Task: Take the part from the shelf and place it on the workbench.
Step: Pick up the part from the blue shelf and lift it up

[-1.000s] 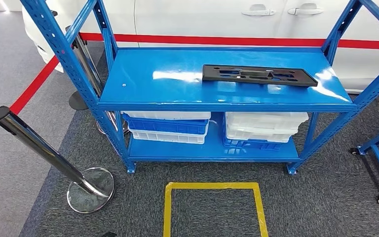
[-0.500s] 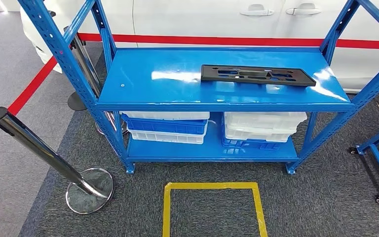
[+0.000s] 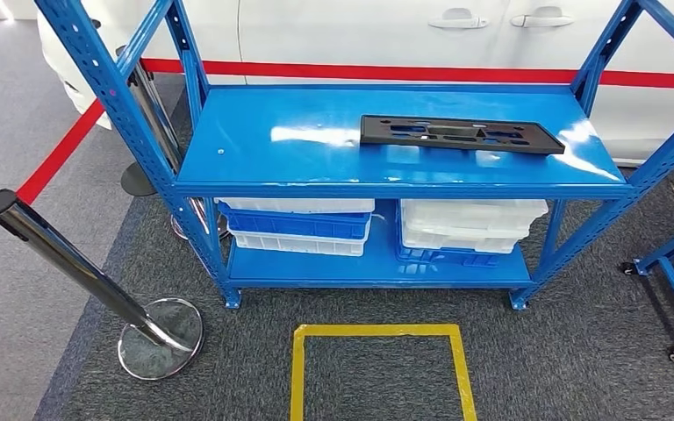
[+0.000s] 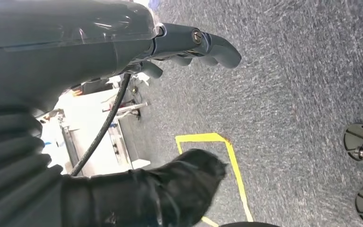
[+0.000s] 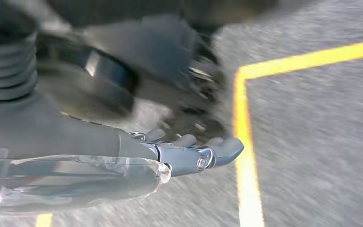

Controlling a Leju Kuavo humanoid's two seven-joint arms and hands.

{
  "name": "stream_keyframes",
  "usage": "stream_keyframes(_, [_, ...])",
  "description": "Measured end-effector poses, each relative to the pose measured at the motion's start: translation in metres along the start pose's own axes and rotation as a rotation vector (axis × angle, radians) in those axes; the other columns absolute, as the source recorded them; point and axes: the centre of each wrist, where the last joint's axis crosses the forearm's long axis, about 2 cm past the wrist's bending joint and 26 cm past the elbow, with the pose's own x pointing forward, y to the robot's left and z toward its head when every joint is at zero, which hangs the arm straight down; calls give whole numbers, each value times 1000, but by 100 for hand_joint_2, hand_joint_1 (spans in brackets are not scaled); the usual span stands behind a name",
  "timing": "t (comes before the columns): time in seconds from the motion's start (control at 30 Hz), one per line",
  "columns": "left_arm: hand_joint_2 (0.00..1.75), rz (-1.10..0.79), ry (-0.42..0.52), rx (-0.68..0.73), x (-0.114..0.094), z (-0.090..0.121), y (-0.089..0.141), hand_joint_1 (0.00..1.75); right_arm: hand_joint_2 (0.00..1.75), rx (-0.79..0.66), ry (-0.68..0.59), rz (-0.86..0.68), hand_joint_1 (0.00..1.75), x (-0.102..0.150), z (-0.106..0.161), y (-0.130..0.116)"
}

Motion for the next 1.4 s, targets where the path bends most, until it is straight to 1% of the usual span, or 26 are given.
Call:
stream_keyframes(0.17, [175,-24,-8,-2,-1,0,4,0,0,5,-189,-2,0,48,-6,-45])
stream_keyframes(0.23, [175,-31,-12,-4,-1,0,6,0,0,21,-274,3,0,72,-6,-60])
stream_keyframes(0.4, [175,-44,-21,-3,-1,0,10,0,0,78,-474,20,0,147,-3,-83])
stream_keyframes(0.53, [175,-56,-26,-5,-2,0,13,0,0,103,-617,54,0,205,11,-100])
stream_keyframes(0.67, [0,-70,-30,-6,-2,0,15,0,0,137,-757,107,0,256,32,-110])
stream_keyframes(0.8, [0,-87,-32,-7,-2,-1,17,0,0,178,-896,183,0,299,59,-113])
stream_keyframes(0.93, [0,-103,-37,-7,-2,-1,19,0,175,217,-1018,276,0,330,86,-109])
stream_keyframes(1.2, [0,-141,-46,2,-1,0,25,0,175,227,-1226,525,0,369,142,-88])
stream_keyframes(1.3, [0,-155,-49,3,-1,0,27,0,175,215,-1298,617,0,378,162,-79])
stream_keyframes(1.4, [0,-167,-49,6,-1,0,29,0,175,175,-1357,705,0,382,176,-71])
